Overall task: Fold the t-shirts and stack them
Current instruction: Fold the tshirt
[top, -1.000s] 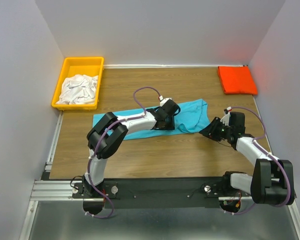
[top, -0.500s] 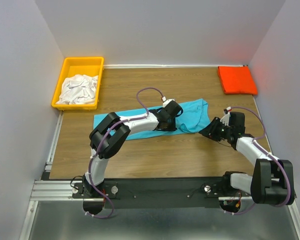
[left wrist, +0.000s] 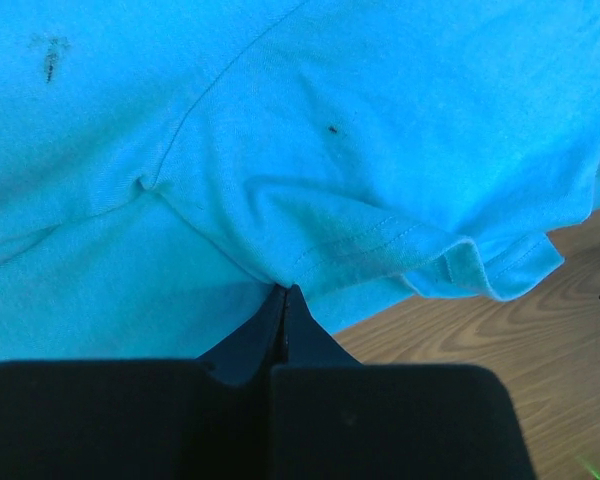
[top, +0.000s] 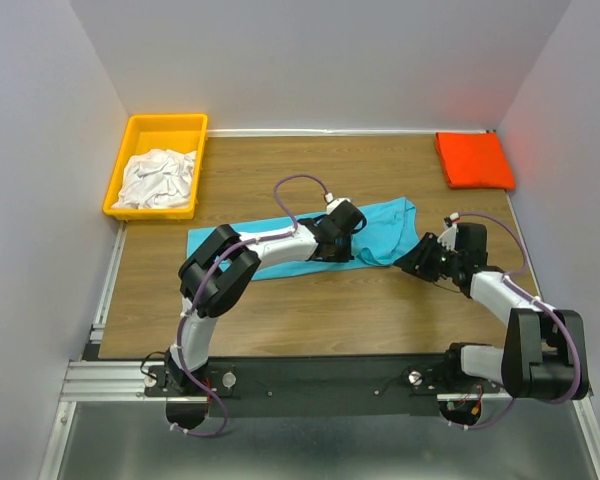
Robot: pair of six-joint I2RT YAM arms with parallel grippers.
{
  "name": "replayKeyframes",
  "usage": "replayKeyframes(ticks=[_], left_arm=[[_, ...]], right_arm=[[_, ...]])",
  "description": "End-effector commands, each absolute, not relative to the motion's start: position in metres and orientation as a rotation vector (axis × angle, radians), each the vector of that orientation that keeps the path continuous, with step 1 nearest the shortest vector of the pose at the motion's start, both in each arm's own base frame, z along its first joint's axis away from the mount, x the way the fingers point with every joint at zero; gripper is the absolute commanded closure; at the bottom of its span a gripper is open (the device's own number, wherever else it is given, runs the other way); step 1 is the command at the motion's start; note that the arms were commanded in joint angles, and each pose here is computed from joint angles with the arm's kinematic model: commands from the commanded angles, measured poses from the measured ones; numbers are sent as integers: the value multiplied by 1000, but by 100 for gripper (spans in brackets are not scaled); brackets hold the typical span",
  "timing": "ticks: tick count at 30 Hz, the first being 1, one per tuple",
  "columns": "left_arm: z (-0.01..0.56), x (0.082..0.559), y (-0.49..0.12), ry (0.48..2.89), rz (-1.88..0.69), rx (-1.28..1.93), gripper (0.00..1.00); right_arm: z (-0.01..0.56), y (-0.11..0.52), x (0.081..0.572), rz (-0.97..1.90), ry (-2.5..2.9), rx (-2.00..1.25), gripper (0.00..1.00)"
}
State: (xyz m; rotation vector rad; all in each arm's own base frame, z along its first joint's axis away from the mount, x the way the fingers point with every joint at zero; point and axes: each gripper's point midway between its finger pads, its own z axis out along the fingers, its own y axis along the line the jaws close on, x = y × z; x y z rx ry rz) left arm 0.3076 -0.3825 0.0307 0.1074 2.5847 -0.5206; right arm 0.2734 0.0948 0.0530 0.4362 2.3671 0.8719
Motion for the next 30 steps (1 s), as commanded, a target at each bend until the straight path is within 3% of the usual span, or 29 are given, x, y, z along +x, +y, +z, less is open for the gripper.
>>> replayKeyframes(ticks=[1,18,24,30], left_arm=[[59,311,-385,2531,-527,152,100],[72,318,-371,2498,-486,214,100],[73,318,-367,2499,-480,227,100],[75,319,-360,2505,-469,232,100]], right_arm=[[57,105,281,941,2341,440,52],[33,113,295,988,2336,590,54],[25,115,296,998,2343,621,61],[30,114,298,995,2330,618,76]])
